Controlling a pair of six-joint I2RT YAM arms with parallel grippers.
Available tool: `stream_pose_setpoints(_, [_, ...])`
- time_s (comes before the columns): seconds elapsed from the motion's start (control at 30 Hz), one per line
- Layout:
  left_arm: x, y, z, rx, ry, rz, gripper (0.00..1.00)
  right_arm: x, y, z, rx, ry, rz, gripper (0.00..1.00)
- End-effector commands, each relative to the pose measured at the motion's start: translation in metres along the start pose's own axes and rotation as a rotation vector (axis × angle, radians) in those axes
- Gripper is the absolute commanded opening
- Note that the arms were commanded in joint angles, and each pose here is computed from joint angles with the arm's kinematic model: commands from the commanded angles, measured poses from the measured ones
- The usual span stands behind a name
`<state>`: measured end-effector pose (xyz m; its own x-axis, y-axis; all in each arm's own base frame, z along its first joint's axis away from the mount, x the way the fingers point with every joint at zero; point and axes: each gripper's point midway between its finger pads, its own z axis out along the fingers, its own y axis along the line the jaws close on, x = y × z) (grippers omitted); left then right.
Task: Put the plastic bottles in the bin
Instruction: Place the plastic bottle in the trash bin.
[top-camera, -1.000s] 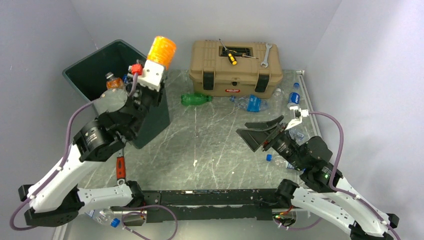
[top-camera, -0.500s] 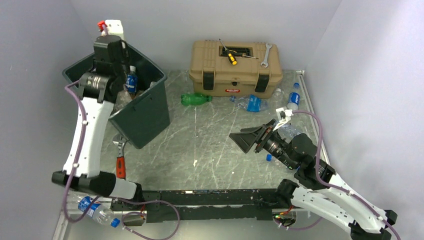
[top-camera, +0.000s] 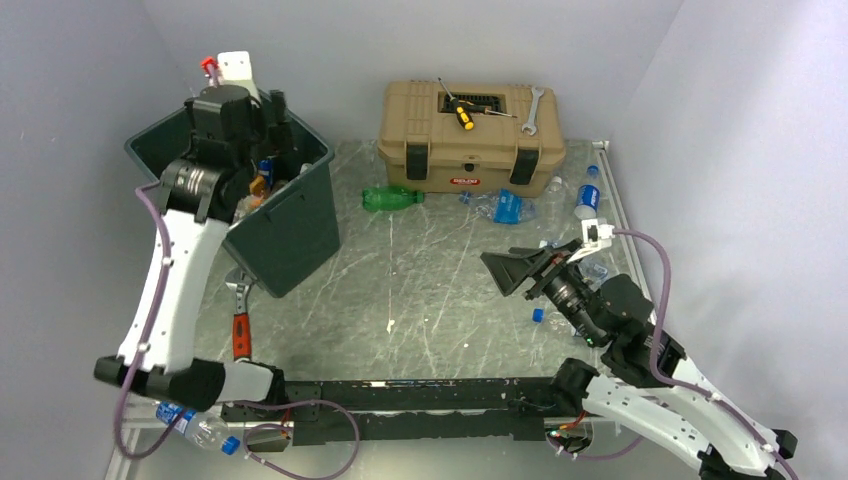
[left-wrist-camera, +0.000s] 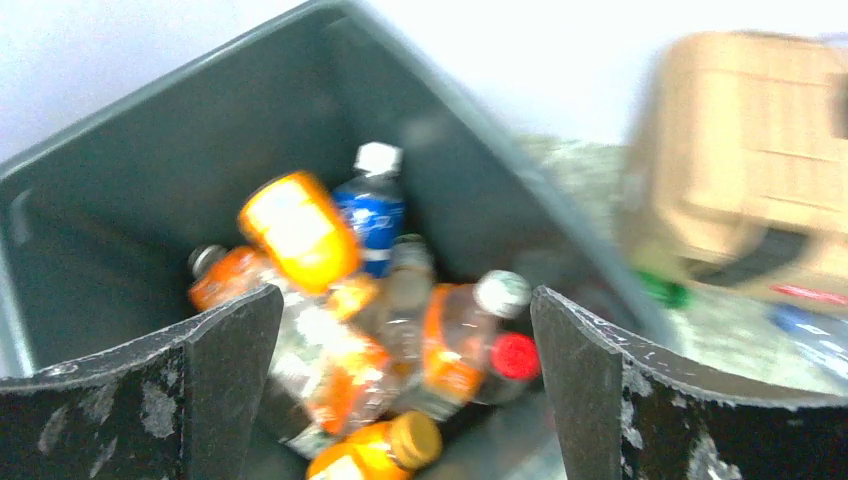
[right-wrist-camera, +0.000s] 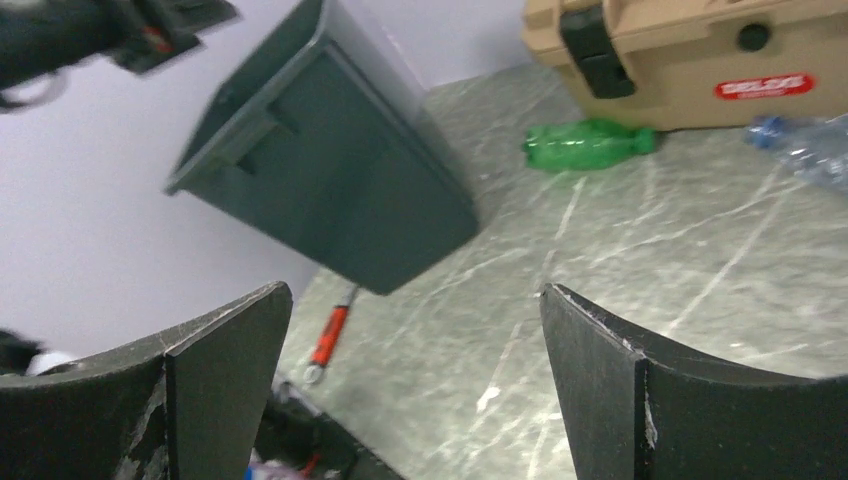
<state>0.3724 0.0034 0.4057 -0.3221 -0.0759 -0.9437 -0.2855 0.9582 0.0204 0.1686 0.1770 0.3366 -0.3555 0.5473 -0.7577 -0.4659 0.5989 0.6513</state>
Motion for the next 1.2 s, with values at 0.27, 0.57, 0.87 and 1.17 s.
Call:
stream_pose_setpoints(0.27, [0.025,-0.159,-0.143,0.798,-0.146,0.194,1.00,0.040,-0.067,0.053,0.281,0.060,-0.254,1.00])
stream_pose_setpoints(0.57, [0.097,-0.181,-0.194,1.180,-0.251,0.474,0.99,0.086,-0.115,0.081,0.440,0.135,-0.284,0.99])
stream_pose_setpoints(0.87, [0.154,-0.185,-0.161,1.110,-0.148,0.412,0.99,0.061,-0.225,0.066,0.816,0.069,-0.125,0.97])
stream_pose_setpoints(1.17, [0.163,-0.181,-0.149,1.041,-0.097,0.350,0.99,0.005,-0.291,0.042,1.116,-0.162,-0.105,0.99])
